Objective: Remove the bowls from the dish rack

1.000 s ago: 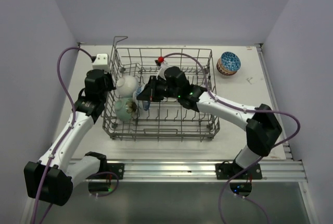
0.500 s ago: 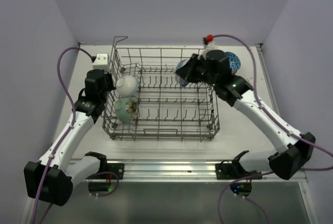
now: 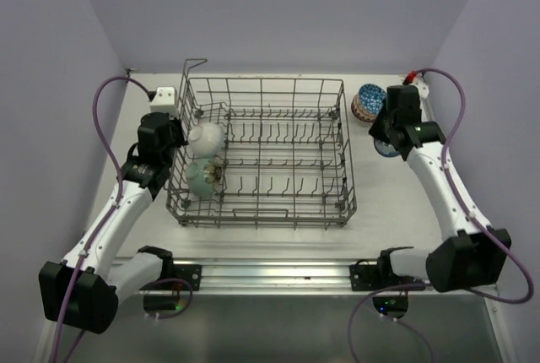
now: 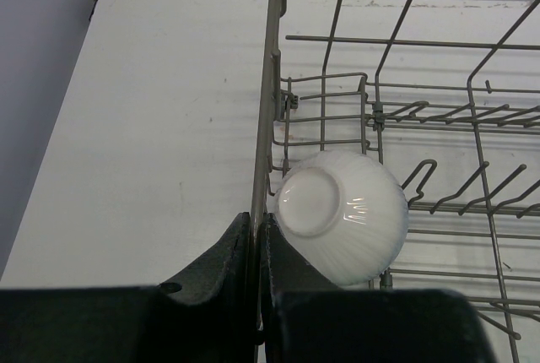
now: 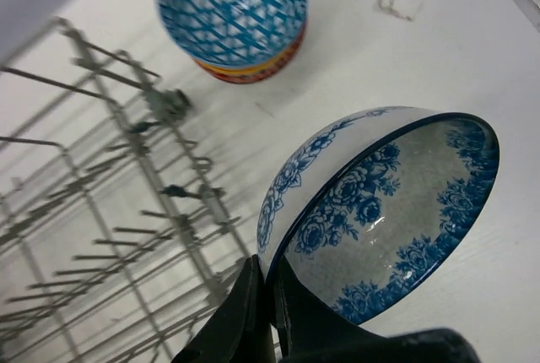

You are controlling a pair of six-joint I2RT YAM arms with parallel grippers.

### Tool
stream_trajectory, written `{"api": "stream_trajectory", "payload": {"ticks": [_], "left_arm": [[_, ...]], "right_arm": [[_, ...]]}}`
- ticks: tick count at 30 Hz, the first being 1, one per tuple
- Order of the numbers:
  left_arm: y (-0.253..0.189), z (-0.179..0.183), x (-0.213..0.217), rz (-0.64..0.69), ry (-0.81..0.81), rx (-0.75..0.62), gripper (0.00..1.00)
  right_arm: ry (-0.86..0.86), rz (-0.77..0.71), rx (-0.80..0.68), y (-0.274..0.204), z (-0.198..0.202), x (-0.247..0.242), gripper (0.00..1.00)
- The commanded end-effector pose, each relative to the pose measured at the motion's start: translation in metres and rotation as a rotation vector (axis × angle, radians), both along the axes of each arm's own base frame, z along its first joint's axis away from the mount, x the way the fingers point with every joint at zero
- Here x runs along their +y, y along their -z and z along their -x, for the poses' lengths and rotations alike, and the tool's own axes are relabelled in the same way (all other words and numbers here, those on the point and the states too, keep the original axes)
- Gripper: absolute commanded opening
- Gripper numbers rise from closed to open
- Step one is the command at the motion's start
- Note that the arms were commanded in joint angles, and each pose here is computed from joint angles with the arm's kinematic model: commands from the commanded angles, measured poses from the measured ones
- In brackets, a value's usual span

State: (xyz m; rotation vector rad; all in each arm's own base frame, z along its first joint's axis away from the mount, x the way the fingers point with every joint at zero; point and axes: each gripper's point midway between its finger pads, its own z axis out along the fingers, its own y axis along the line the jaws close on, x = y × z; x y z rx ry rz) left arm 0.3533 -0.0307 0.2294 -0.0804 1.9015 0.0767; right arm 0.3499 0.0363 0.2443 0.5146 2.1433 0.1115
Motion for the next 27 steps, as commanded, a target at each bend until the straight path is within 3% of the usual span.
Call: {"api": "stream_trajectory", "payload": {"ticks": [1,7,21,24,27], "left_arm": [[0.002,0.001,0.009,-0.008,-0.051,0.008,0.0],[-0.001,0.002,0.01,-0.016,-0.049,0.0,0.0],[-0.004,0.003,0.008,-0.015,-0.037,-0.012,0.0],[-0.003,0.003,0.007,-0.013,-0.033,-0.007,0.0],[-0.003,0.002,0.006,-0.013,-0.028,-0.009,0.0]], "right_arm": [[-0.025,0.027,0.168,0.051,-0.002,-0.009,0.0],[-0.061,0.119,0.401,0.106,-0.007,-0.019,0.0],[-0.178,0.138,0.575,0.163,-0.007,-0.012,0.0],[-0.189,0.132,0.577,0.164,-0.007,-0.01,0.06],[-0.194,0.13,0.578,0.163,-0.008,-0.01,0.23]]}}
